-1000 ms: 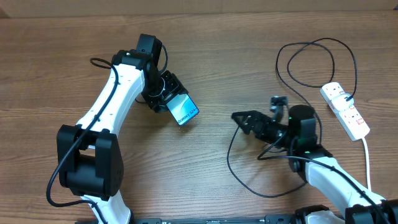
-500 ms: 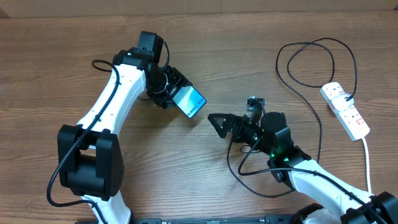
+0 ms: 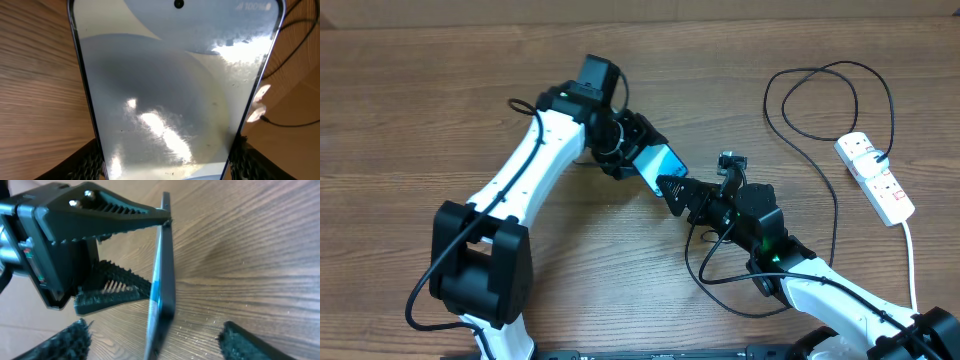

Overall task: Plug charger to phone and switch on socket
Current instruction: 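Close the right gripper on the phone's side edge, then open the left gripper and pull it back from the phone, then carry the phone with the right gripper leftward toward the left gripper, then move the open left gripper toward the phone's top edge, then close the left gripper on the phone's top edge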

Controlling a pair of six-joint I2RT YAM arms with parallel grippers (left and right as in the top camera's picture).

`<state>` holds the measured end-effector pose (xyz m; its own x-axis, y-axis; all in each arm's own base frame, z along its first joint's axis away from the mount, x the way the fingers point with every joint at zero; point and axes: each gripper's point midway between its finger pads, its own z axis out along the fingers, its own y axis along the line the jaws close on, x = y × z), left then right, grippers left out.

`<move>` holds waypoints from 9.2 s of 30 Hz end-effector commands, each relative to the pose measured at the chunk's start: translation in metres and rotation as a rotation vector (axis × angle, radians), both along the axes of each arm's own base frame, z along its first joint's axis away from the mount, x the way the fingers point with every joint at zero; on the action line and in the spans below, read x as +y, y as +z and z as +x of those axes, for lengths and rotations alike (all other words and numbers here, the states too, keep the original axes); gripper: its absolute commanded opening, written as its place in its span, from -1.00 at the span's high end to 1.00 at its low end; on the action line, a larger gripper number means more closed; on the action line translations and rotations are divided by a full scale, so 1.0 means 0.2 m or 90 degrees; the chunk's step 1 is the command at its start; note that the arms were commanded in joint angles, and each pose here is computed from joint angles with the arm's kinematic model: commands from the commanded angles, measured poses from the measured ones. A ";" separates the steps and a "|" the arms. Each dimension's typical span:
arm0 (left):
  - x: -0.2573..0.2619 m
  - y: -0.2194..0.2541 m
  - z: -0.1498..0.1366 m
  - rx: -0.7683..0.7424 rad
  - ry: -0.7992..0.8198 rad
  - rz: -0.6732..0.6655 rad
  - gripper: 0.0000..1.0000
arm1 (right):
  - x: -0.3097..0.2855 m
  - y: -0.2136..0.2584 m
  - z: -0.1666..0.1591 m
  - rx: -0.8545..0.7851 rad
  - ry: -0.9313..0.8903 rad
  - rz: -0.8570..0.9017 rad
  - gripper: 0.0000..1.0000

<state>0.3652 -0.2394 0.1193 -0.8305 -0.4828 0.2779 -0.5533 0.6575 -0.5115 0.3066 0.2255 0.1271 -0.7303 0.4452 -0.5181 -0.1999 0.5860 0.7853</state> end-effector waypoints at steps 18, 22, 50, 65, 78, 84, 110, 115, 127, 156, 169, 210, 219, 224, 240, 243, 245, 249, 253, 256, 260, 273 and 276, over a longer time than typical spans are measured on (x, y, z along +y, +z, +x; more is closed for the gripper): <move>-0.30 0.10 -0.10 -0.005 -0.050 -0.062 -0.09 | -0.06 0.03 0.08 -0.024 -0.066 -0.013 0.29; -0.30 0.10 -0.10 -0.006 -0.051 -0.061 -0.10 | -0.06 0.03 0.08 -0.012 -0.072 0.000 0.52; -0.19 0.10 -0.02 -0.152 -0.200 -0.047 -0.99 | -0.02 -0.04 0.01 0.131 -0.084 0.089 0.92; 0.52 0.07 0.07 -0.126 -0.160 -0.021 -1.00 | 0.05 -0.06 -0.09 0.378 -0.110 0.273 0.92; 0.92 0.20 -0.11 -0.123 -0.164 0.104 -1.00 | 0.10 -0.03 -0.13 0.527 -0.135 0.397 0.92; 0.93 0.33 -0.19 -0.153 -0.164 0.125 -1.00 | 0.10 0.01 -0.11 0.508 -0.129 0.409 0.92; 0.80 0.42 -0.23 -0.111 -0.075 0.048 -1.00 | 0.18 0.11 -0.11 0.567 -0.170 0.536 0.92; 0.81 0.43 -0.21 -0.118 -0.071 0.050 -0.99 | 0.33 0.08 -0.27 0.530 -0.082 0.438 0.92; 0.81 0.44 -0.17 -0.147 -0.070 0.043 -0.99 | 0.41 0.04 -0.29 0.454 -0.097 0.408 0.93; 0.75 0.48 -0.18 -0.151 -0.075 -0.003 -0.99 | 0.57 0.11 -0.23 0.402 0.028 0.543 0.92; 0.75 0.47 -0.17 -0.151 -0.075 -0.001 -0.99 | 0.56 0.11 -0.21 0.396 0.015 0.547 0.92; 0.77 0.45 -0.20 -0.134 -0.075 0.020 -0.99 | 0.54 0.09 -0.18 0.389 -0.011 0.550 0.92; 0.72 0.39 -0.25 -0.081 -0.058 -0.009 -1.00 | 0.54 0.10 -0.17 0.396 -0.020 0.561 0.92; 0.61 0.27 -0.33 -0.020 -0.059 -0.061 -1.00 | 0.53 0.09 -0.16 0.393 -0.029 0.563 0.92; 0.44 0.05 -0.34 -0.039 -0.075 -0.129 -0.19 | 0.54 0.07 -0.17 0.404 -0.028 0.552 0.92; 0.47 0.01 -0.31 -0.037 -0.048 -0.093 0.00 | 0.54 0.07 -0.18 0.407 -0.021 0.550 0.93; 0.48 0.00 -0.29 -0.032 -0.031 -0.078 0.10 | 0.54 0.07 -0.18 0.408 -0.019 0.550 0.92; 0.47 -0.01 -0.28 -0.038 -0.032 -0.062 0.25 | 0.55 0.07 -0.18 0.409 -0.018 0.549 0.92; 0.44 -0.01 -0.28 -0.050 -0.044 -0.060 0.56 | 0.55 0.07 -0.19 0.412 -0.012 0.547 0.92; 0.41 -0.01 -0.26 -0.058 -0.043 -0.063 0.75 | 0.55 0.07 -0.19 0.413 -0.011 0.547 0.92; 0.41 0.00 -0.24 -0.062 -0.035 -0.065 0.92 | 0.55 0.07 -0.20 0.413 -0.010 0.547 0.92; 0.40 0.02 -0.19 -0.035 0.039 -0.083 0.92 | 0.55 0.07 -0.19 0.413 -0.011 0.547 0.81; 0.39 0.03 -0.16 -0.039 0.055 -0.092 0.92 | 0.55 0.07 -0.19 0.413 -0.011 0.547 0.80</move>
